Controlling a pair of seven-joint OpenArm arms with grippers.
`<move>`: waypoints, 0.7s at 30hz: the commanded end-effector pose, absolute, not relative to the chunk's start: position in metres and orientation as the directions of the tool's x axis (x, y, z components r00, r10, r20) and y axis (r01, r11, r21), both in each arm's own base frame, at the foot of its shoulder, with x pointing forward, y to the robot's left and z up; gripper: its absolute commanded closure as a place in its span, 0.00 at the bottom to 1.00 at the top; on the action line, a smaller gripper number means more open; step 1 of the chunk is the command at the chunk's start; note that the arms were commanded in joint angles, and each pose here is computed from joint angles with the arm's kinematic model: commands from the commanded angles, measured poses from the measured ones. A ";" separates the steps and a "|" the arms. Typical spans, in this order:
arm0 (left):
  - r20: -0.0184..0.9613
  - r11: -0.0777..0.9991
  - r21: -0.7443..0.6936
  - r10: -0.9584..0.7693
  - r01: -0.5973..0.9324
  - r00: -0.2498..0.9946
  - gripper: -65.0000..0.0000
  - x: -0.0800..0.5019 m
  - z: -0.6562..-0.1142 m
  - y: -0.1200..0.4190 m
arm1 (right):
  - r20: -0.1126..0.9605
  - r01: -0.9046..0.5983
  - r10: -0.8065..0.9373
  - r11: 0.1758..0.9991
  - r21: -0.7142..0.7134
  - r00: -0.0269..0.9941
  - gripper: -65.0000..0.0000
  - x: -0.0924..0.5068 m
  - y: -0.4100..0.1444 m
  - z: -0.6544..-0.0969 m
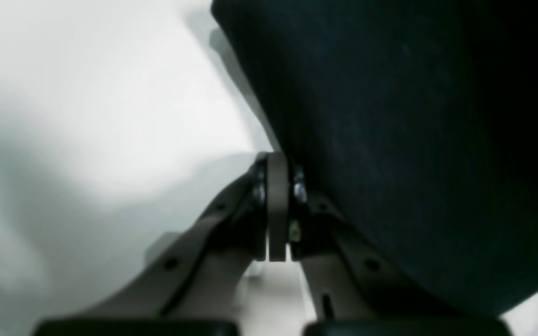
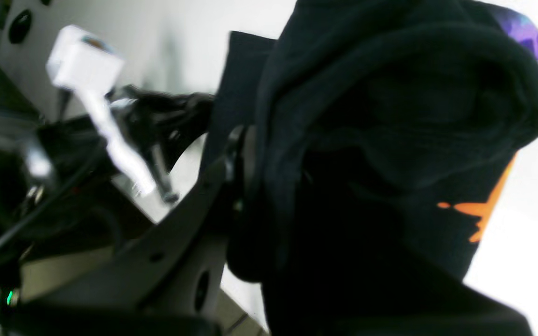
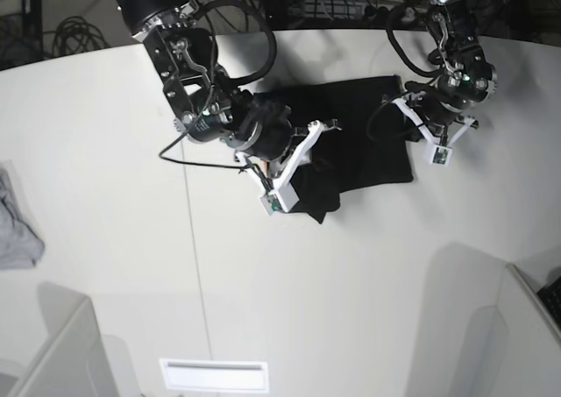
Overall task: Fold the T-shirt properly
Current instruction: 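Grasp the strip's ends with both grippers and fold the right end over, then press the folded bundle flat with the right gripper and withdraw it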
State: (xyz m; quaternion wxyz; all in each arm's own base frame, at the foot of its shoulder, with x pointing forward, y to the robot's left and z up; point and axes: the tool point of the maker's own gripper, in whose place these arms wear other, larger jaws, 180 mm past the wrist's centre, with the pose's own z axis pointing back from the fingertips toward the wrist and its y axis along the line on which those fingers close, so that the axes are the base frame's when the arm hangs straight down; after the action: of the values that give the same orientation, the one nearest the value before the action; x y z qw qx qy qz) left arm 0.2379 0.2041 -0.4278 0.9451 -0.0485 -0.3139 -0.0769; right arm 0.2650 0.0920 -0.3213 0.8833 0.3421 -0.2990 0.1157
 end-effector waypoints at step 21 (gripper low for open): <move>0.502 0.982 0.183 -0.143 0.057 0.853 1.00 0.149 -0.398 0.320 | 0.646 -0.465 -0.002 0.693 0.551 0.763 1.00 0.269 0.134 -0.322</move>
State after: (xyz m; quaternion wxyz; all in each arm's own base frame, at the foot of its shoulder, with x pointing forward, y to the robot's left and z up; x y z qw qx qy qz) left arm 0.1431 0.3142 -0.4085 0.9646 0.0703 -0.2503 -0.0450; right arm 0.2614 0.1277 -0.3372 0.8763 0.3539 -0.2984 0.1332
